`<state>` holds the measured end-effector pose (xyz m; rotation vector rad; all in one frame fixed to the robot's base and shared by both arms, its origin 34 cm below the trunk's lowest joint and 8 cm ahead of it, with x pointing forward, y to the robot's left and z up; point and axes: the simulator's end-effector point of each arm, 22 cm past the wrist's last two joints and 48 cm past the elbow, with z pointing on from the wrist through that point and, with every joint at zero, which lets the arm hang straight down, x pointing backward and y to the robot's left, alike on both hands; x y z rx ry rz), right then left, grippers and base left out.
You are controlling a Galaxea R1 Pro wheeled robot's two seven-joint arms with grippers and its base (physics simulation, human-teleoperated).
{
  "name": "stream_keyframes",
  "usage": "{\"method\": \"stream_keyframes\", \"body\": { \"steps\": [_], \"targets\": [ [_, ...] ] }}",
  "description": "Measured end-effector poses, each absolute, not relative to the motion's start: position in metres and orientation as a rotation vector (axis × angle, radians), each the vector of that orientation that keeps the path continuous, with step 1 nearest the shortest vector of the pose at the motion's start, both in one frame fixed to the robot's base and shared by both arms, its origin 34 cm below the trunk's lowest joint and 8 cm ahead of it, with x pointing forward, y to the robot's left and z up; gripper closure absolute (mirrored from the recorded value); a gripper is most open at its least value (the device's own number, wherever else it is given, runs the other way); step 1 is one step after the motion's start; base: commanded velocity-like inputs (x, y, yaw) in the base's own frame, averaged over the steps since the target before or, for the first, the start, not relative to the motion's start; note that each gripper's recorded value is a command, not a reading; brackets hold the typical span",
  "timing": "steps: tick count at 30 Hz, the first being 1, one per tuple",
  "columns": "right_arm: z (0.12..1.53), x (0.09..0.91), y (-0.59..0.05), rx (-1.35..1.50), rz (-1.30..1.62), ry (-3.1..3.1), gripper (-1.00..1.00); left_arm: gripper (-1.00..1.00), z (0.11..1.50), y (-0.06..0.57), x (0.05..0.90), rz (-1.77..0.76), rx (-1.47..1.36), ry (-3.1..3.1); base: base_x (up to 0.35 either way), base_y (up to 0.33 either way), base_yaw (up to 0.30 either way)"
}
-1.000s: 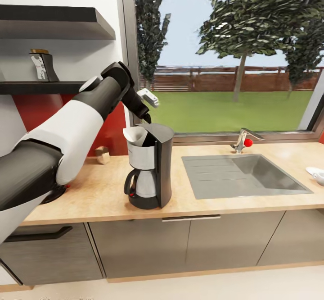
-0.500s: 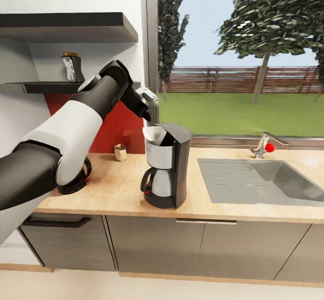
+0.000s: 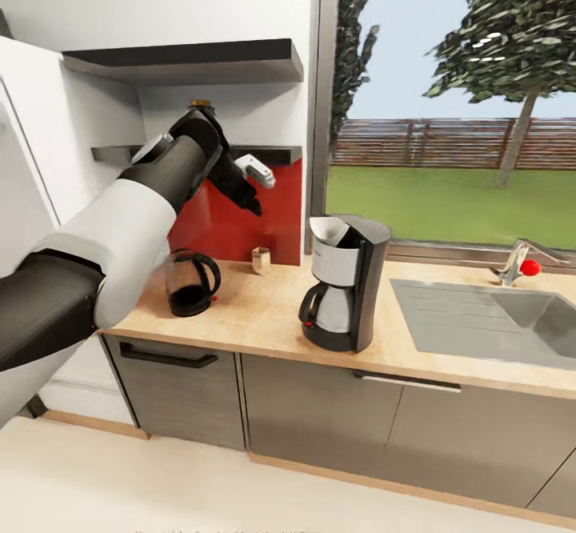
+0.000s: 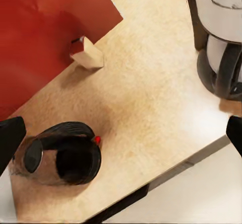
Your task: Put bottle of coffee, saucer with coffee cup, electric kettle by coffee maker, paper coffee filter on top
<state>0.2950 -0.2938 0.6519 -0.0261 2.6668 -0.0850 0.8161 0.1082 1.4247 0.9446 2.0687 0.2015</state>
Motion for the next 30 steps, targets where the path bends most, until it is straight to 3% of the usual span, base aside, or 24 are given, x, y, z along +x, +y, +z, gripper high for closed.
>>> {"method": "stream_keyframes", "body": {
  "steps": [8,13,19,30],
  "targets": [
    [0.652,0.295,-0.295,-0.028,-0.087,2.667,-1.0,-1.0,1.326,0.18,0.824,0.181,0.871,2.233,-0.01,0.009,0.021],
    [0.652,0.295,-0.296,-0.03,-0.089,2.666,-1.0,-1.0,1.257,0.191,0.81,0.042,0.805,2.236,0.0,0.0,0.001],
    [0.652,0.295,-0.297,-0.031,-0.091,2.665,-1.0,-1.0,1.15,0.231,0.742,-0.134,0.617,2.16,0.0,0.0,0.0],
    [0.652,0.296,-0.297,-0.033,-0.091,2.663,-1.0,-1.0,1.045,0.326,0.652,-0.188,0.411,2.118,0.0,0.0,0.0]
  ]
}}
